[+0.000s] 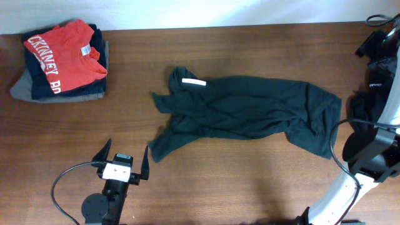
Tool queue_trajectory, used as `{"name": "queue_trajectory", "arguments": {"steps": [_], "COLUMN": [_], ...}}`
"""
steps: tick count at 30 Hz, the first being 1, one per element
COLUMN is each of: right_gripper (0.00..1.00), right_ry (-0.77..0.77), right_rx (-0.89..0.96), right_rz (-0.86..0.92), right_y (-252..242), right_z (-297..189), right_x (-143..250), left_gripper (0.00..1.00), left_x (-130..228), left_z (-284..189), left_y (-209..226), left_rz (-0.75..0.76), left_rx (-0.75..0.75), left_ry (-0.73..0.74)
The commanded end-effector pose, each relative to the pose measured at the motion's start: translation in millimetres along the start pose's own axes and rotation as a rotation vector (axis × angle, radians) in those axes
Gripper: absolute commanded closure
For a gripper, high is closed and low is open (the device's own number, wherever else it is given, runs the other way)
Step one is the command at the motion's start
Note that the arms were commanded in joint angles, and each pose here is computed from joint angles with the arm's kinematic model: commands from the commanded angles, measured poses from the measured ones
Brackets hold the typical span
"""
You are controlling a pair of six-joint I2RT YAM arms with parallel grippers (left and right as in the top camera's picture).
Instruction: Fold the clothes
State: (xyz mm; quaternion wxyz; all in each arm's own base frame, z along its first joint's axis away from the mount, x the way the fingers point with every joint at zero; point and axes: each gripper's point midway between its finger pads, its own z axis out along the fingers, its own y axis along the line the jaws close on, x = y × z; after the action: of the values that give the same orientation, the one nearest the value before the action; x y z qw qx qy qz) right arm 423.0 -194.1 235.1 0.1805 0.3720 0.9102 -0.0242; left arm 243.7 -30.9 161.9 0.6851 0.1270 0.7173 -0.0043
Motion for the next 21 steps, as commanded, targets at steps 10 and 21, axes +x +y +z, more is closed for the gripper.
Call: {"name": "queue_trajectory", "arguments": {"steps": [10, 21], "right_gripper": [0.31, 0.25], "right_ry": [0.092, 0.05], "right_rx": [-0.229, -0.215], "right_rz": [-0.08, -0.172], "right_y": [25.9, 21.2], "right_z": [-89.1, -139.6], "right_x": [63.6, 124.2], "left_gripper": [0.01, 0.01], "left_x": [1.3, -8.8], "left_z": [-0.3, -4.5], "left_y": [1.6, -36.7], "left_rz": [0.016, -0.011], "left_rx": [-0.009, 0.216], "left_ry": [0.001, -0.05]}}
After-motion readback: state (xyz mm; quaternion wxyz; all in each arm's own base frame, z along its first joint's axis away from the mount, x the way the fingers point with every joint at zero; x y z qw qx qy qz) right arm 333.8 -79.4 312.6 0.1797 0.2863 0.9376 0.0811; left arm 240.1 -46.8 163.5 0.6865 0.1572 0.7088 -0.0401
